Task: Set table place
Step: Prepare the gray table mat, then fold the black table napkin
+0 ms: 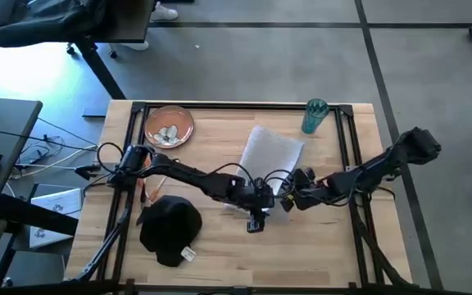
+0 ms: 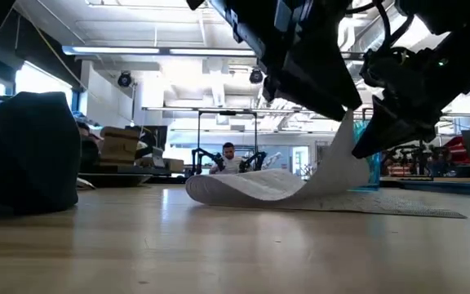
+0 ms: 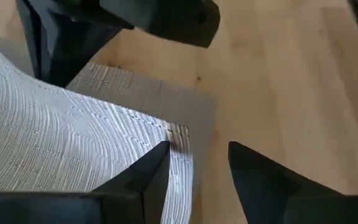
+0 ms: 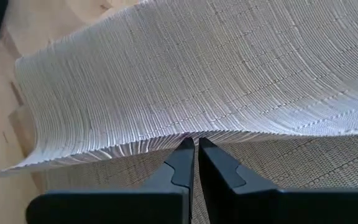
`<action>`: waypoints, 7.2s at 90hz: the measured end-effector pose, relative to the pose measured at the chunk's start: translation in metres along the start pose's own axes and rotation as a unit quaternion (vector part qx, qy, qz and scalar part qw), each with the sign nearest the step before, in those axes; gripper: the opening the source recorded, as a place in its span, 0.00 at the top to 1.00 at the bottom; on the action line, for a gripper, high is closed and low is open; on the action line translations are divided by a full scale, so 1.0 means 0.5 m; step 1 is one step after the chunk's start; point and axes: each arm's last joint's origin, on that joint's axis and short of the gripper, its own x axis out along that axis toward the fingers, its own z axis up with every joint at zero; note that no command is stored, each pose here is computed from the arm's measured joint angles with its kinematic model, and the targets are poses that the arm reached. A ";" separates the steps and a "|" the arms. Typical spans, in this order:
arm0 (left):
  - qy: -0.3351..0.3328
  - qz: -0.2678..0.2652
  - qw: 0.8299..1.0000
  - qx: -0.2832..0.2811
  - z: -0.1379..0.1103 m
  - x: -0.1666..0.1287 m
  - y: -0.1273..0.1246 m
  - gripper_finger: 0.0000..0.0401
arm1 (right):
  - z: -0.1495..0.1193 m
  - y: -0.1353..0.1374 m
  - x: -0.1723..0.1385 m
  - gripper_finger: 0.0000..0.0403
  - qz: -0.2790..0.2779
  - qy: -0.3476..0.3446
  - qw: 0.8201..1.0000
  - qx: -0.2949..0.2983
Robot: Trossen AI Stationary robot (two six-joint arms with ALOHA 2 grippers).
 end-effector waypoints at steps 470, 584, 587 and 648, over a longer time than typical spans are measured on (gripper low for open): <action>0.193 0.100 0.975 -0.052 -0.216 -0.240 0.023 0.62 | 0.064 -0.049 -0.018 0.99 -0.016 0.243 0.970 0.020; 0.339 0.102 0.925 -0.140 -0.453 -0.492 -0.168 0.58 | 0.078 0.006 -0.024 0.54 0.025 0.083 0.989 -0.121; 0.343 0.095 0.923 -0.146 -0.463 -0.483 -0.169 0.57 | 0.078 0.007 -0.023 0.52 0.025 0.083 0.989 -0.121; 0.336 0.193 0.912 -0.132 -0.552 -0.435 -0.111 0.75 | 0.079 0.004 -0.013 0.43 -0.010 0.058 0.987 -0.147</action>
